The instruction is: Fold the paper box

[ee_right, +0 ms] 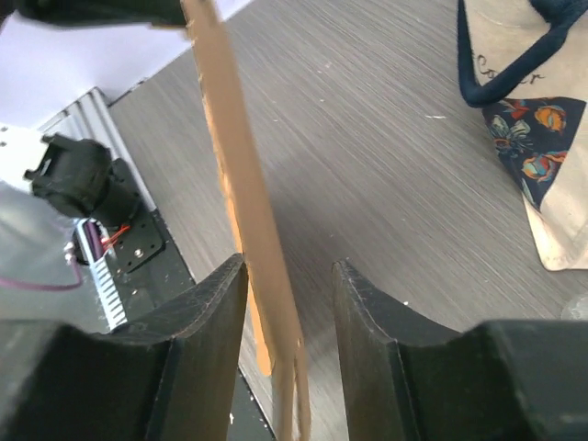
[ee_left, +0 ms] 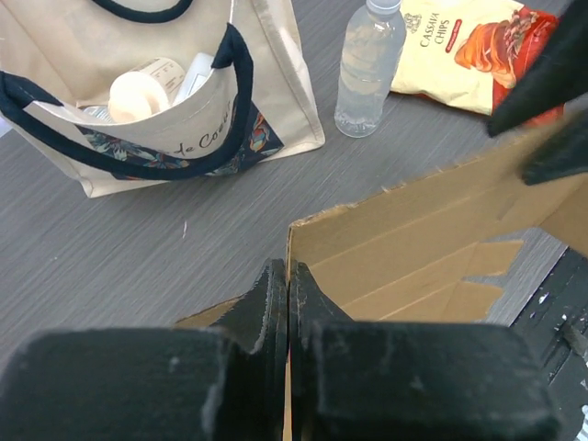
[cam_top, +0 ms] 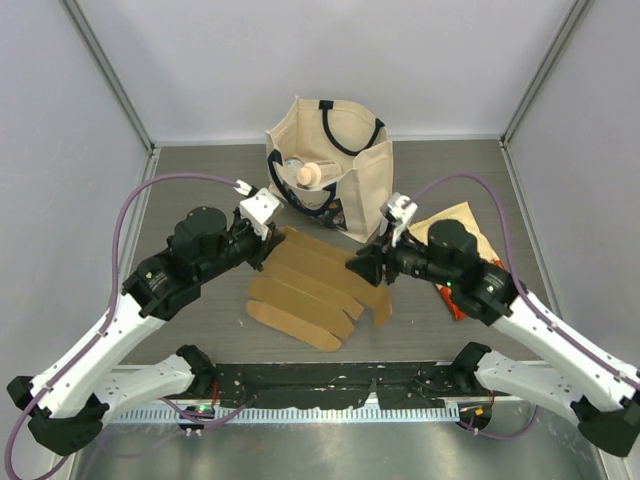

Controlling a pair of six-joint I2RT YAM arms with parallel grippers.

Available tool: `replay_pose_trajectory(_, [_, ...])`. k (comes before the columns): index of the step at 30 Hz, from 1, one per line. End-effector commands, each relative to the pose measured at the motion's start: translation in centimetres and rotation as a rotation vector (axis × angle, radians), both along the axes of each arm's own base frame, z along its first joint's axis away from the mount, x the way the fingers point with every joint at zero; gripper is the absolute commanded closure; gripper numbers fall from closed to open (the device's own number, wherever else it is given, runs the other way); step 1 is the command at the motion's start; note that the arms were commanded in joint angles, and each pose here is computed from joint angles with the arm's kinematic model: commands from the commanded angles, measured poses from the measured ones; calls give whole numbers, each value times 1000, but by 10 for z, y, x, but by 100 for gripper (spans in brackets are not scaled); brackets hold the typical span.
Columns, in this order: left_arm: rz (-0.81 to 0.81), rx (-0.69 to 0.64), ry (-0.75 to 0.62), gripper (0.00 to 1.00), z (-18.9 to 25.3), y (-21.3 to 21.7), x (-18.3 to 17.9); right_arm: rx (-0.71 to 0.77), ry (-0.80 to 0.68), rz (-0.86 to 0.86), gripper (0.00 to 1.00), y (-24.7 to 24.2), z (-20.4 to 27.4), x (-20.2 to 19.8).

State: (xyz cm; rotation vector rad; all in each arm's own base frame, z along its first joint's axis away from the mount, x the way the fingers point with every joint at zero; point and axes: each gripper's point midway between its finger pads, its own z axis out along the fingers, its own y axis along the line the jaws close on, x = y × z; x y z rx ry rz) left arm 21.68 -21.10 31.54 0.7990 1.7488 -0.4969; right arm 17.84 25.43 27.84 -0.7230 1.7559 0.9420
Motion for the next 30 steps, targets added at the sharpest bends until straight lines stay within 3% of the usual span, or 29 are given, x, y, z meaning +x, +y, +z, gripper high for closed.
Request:
replay_pose_trajectory(1, [-4,-10,-54,100,12,1,3,-60,14,-86,52,10,17,35])
replay_pose_trajectory(7, [-4,-1,-44,100,9,0,3,-14,7,45,50,51,30,42])
replay_pose_trajectory(13, [5,-15,-23,100,8,-4,6,18,32,95,67,76,33,47])
replay_pose_trajectory(21, [17,-57,36,100,6,-14,10,53,27,116,70,105,34,47])
replay_pose_trajectory(24, [57,-108,67,98,11,-15,12,25,16,53,87,105,27,57])
replay_pose_trajectory(25, [72,-132,88,93,12,-16,12,27,25,26,99,103,26,60])
replay_pose_trajectory(26, [110,-156,97,76,14,-14,16,25,31,-5,99,100,21,63])
replay_pose_trajectory(29, [138,-244,184,48,7,-20,12,84,53,-69,99,93,23,66])
replay_pose_trajectory(30, [146,-277,218,46,4,-23,11,131,41,-51,99,96,33,63])
